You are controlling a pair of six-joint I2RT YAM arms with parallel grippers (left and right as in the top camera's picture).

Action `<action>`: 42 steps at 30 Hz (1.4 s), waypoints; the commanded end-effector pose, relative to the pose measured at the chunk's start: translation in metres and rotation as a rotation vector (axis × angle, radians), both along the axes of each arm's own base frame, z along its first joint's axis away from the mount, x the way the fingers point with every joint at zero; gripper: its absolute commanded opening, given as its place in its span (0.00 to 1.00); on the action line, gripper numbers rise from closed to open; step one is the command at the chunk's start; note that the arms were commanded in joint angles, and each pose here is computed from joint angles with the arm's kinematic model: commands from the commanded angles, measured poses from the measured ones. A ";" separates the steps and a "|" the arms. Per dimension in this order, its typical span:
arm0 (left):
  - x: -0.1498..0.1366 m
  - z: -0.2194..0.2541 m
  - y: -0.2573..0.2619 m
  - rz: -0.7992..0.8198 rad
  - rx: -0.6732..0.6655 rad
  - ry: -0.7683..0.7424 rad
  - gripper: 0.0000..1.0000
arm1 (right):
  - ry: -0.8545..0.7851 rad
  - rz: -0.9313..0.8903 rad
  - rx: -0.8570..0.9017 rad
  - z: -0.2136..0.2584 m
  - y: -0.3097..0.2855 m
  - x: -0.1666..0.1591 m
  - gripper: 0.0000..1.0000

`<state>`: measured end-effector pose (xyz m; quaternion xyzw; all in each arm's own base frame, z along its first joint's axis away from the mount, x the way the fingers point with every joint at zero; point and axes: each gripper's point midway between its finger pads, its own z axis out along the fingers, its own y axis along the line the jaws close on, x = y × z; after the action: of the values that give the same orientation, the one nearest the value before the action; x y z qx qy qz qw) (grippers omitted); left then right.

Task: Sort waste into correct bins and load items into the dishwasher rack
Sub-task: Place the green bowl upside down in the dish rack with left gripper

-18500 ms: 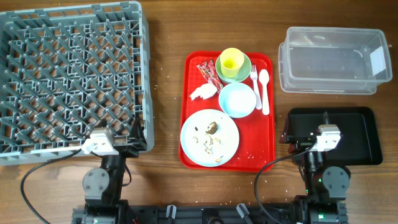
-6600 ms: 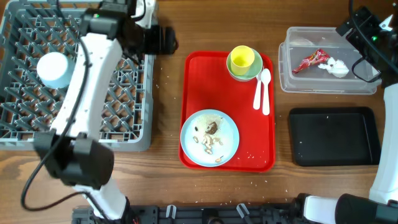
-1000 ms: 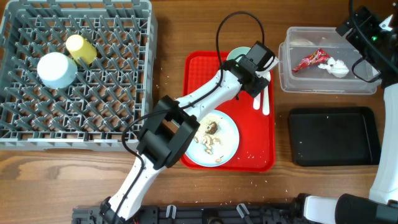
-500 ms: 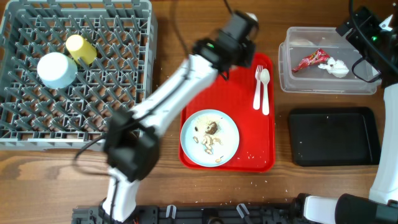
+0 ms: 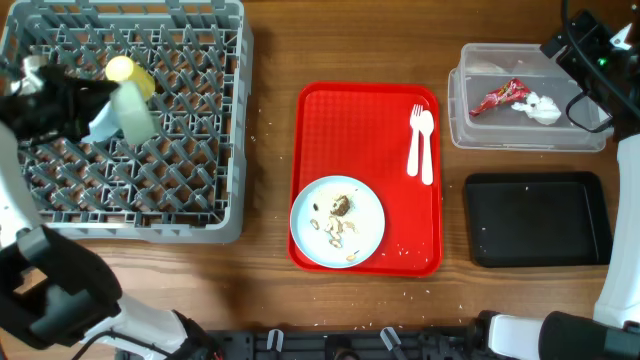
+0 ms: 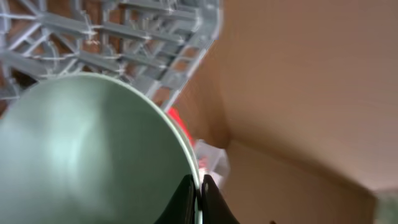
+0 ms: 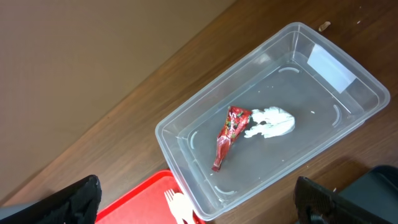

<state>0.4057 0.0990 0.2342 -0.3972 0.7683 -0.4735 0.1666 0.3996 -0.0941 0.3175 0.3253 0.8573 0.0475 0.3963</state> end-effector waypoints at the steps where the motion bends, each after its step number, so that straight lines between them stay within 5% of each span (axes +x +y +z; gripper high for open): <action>1: -0.013 0.003 0.005 -0.032 -0.200 -0.160 0.04 | -0.008 -0.020 -0.008 0.003 -0.004 -0.002 1.00; 5: -0.016 -0.030 0.005 -0.028 -0.277 -0.146 0.04 | -0.008 -0.020 -0.009 0.003 -0.004 -0.002 1.00; 17: -0.038 -0.062 0.067 0.163 -0.172 -0.032 0.04 | -0.008 -0.020 -0.008 0.003 -0.004 -0.002 1.00; 19: -0.036 -0.058 0.066 0.153 -0.178 -0.062 0.04 | -0.008 -0.020 -0.008 0.003 -0.004 -0.002 1.00; 23: -0.030 0.001 0.055 0.019 -0.328 -0.368 0.04 | -0.008 -0.020 -0.009 0.003 -0.004 -0.002 1.00; 42: -0.022 -0.075 0.063 0.119 -0.068 -0.079 0.05 | -0.008 -0.020 -0.008 0.003 -0.004 -0.002 1.00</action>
<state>0.3879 0.1542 0.1769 -0.4111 0.7072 -0.5332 0.2156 0.3996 -0.0941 0.3175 0.3253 0.8573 0.0475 0.3963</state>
